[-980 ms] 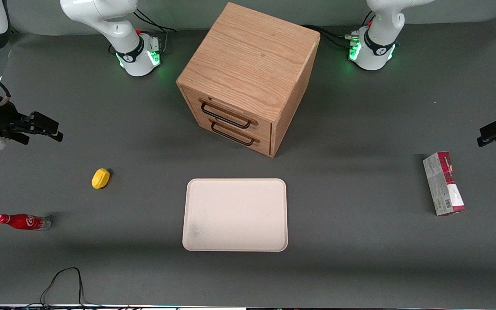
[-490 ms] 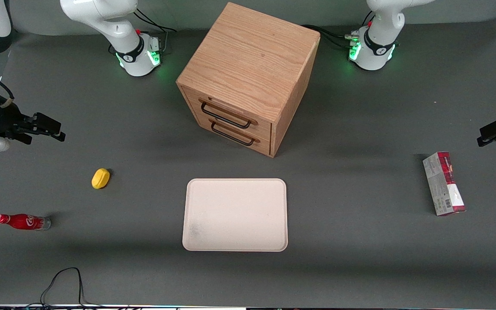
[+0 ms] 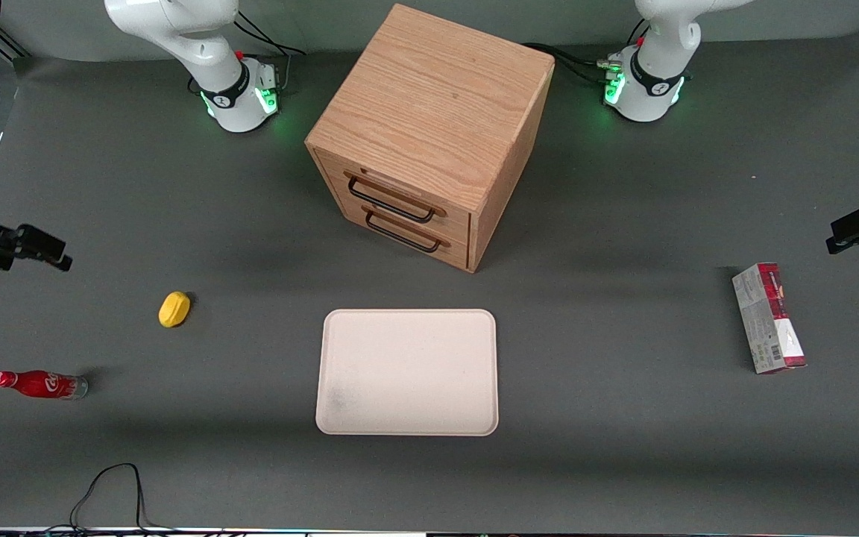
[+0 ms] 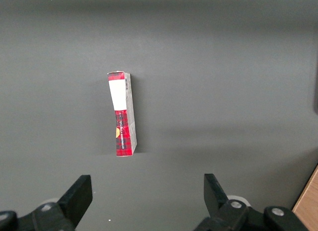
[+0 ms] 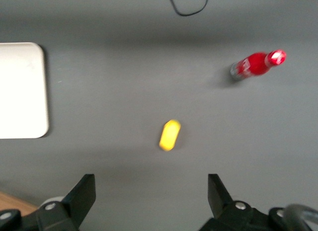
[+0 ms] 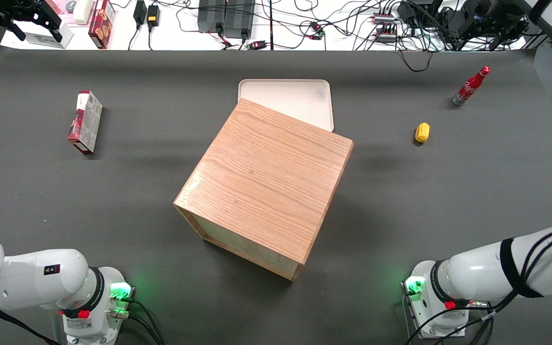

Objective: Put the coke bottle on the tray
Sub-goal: 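Move the right gripper over the red Coca-Cola bottle, then lower the open right gripper and close it around the bottle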

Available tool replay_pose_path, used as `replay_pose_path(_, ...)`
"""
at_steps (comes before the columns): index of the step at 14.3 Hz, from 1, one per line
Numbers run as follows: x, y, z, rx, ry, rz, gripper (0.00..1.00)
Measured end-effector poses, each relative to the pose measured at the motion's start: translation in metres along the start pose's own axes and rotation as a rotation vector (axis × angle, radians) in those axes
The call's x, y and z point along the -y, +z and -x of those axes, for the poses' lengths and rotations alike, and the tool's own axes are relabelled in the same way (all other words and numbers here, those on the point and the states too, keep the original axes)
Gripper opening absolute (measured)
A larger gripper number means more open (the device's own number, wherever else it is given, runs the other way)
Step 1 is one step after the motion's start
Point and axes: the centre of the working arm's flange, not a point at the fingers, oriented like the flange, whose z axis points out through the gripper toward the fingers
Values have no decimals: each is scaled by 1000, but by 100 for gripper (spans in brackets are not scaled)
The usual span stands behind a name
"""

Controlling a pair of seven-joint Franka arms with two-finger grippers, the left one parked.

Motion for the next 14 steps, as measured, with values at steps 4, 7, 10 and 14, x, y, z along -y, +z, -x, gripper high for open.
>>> replay_pose_path(4,-73,48,-43,21,-68,65,100)
replay_pose_path(7,-128,93,-64,9,-96,55,100)
replay_pose_path(10,-177,138,-79,-6,-122,38,100)
replay_pose_path(14,-205,188,-98,-45,-151,18,100)
